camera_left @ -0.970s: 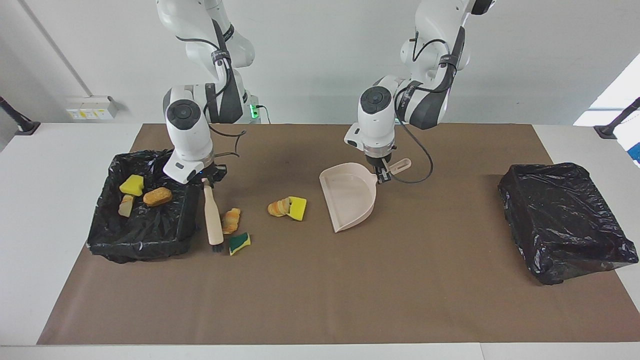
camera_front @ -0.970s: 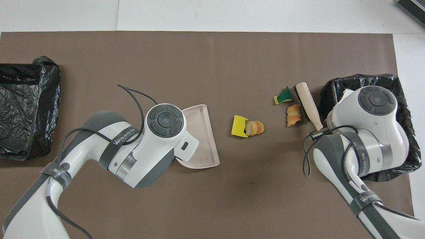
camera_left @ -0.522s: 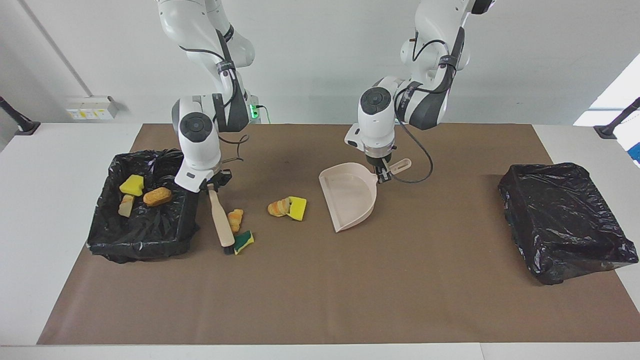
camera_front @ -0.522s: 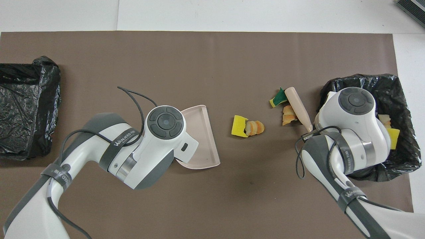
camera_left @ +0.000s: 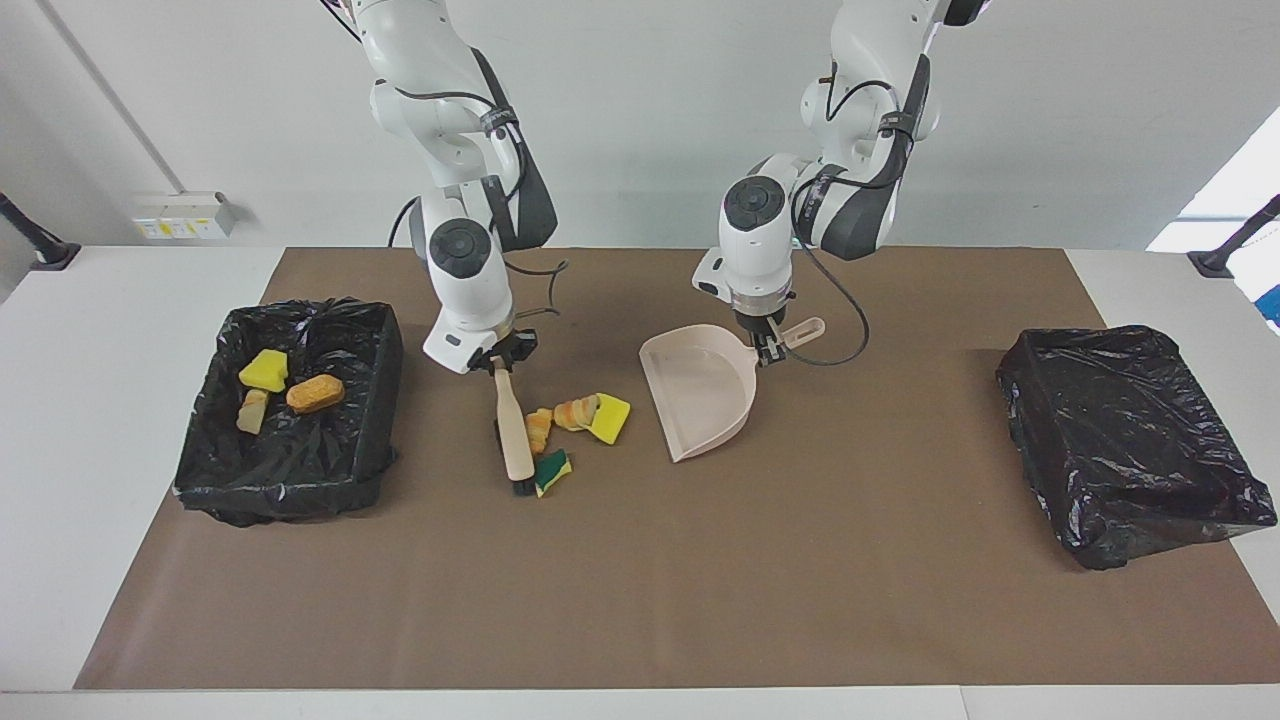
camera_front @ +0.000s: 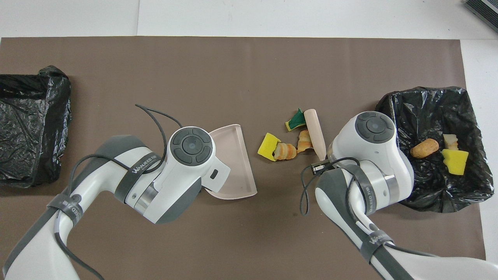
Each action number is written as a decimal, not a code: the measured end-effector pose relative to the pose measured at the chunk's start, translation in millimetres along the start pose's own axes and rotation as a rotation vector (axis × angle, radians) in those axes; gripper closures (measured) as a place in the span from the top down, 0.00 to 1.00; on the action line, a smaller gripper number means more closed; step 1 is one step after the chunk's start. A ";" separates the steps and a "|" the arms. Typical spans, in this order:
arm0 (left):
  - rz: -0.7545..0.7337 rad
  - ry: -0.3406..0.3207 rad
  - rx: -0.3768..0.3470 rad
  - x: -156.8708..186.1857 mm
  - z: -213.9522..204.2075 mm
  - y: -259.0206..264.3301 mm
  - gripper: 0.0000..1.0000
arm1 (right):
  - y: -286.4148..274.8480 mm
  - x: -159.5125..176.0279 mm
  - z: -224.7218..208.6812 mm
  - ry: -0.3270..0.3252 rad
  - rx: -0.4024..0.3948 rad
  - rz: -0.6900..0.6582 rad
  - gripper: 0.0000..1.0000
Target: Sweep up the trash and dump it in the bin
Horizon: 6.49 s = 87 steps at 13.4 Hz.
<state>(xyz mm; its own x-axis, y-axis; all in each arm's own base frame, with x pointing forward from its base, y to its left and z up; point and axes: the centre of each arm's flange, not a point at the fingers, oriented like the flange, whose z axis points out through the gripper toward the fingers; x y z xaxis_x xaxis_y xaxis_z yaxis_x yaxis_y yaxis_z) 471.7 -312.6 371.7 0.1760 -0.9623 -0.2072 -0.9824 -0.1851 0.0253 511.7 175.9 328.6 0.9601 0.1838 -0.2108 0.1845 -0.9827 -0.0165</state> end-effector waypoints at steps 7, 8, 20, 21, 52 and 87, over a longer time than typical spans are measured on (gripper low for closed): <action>-0.004 0.006 0.003 -2.8 6.7 -0.1 0.32 | -125.4 -20.3 12.4 -0.024 0.244 -0.002 0.26; -0.005 0.009 0.005 -4.1 10.5 0.4 0.32 | -139.0 -24.5 13.3 -0.033 0.276 0.000 0.26; 0.098 0.075 0.028 -17.7 16.9 -18.4 0.32 | -123.3 -43.6 -44.8 -0.088 0.329 0.008 0.26; 0.109 0.084 0.020 -20.2 17.4 -20.6 0.32 | -118.8 -45.9 -52.4 -0.076 0.303 -0.002 0.26; 0.044 0.116 -0.036 -47.2 27.3 -32.2 0.32 | -151.8 -19.0 -62.1 -0.116 0.324 -0.039 0.26; 0.263 -0.469 0.102 -595.3 -50.6 -233.7 0.32 | -323.2 -107.2 -34.6 -0.004 0.026 0.136 0.97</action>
<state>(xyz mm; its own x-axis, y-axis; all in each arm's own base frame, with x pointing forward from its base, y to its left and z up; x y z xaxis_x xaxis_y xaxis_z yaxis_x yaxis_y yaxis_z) 599.7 293.4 538.7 -0.1006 -0.7772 -0.6211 -0.9947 0.0929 0.0448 356.5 474.6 390.4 0.9751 0.0492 -0.2163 0.0475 -0.9988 -0.0131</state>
